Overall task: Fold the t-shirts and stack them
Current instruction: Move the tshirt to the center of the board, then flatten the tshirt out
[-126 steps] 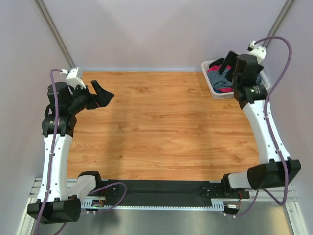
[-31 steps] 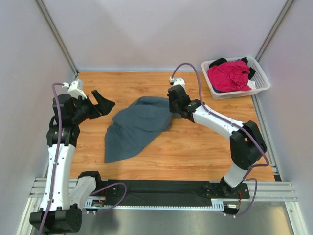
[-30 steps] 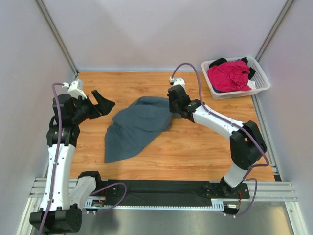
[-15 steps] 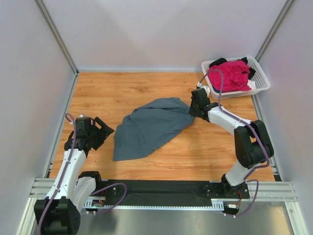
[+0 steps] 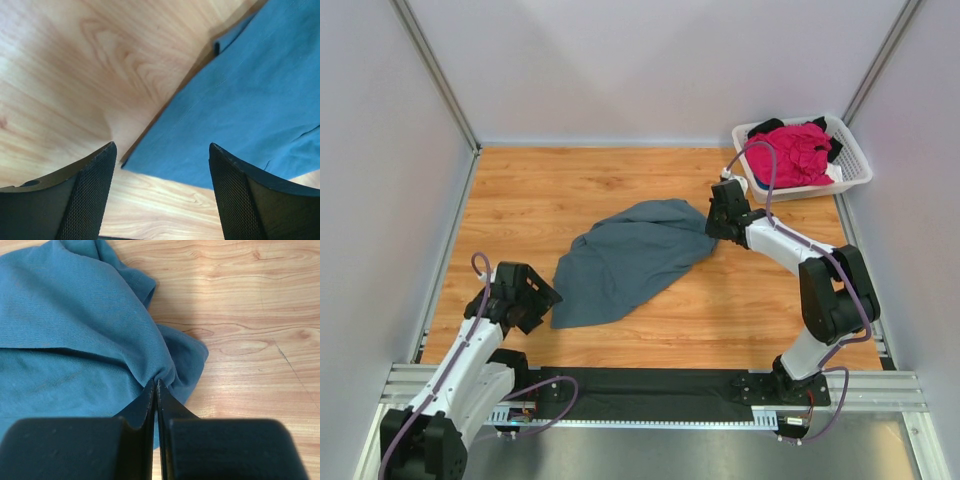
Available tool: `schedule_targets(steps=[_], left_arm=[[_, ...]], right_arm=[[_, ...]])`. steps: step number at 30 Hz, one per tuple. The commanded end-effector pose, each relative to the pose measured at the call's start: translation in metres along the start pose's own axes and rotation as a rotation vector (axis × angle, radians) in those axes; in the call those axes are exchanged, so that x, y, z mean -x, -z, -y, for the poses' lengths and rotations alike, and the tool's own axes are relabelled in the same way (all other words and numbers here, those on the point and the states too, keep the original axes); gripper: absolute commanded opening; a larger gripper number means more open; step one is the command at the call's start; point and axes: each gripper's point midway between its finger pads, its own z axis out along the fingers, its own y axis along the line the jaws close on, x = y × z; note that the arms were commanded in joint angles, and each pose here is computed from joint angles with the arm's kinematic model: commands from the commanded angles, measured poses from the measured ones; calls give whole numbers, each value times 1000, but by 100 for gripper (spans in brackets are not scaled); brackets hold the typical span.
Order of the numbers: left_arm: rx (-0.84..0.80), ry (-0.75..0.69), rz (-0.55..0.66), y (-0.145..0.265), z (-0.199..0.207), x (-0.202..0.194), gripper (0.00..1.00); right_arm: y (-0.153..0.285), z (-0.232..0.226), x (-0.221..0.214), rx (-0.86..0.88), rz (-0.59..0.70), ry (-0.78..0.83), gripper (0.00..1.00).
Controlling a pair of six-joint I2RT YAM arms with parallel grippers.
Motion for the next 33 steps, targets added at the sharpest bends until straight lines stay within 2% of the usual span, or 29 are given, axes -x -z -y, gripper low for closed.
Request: schedule_targets(steps=[1, 13, 15, 27, 30, 33], left_arm=[[29, 34, 12, 8, -9, -5, 80], [39, 16, -24, 10, -20, -19, 72], [21, 12, -38, 8, -16, -22, 68], [73, -11, -55, -4, -16, -29, 65], [100, -6, -53, -5, -21, -30, 60], [110, -7, -38, -5, -24, -28, 46]], right_arm=[[13, -15, 26, 52, 64, -9, 1], [12, -15, 21, 49, 35, -15, 0], [12, -14, 19, 47, 31, -17, 0], [10, -15, 16, 48, 13, -15, 0], [10, -16, 16, 52, 12, -16, 0], [9, -14, 17, 45, 11, -16, 0]])
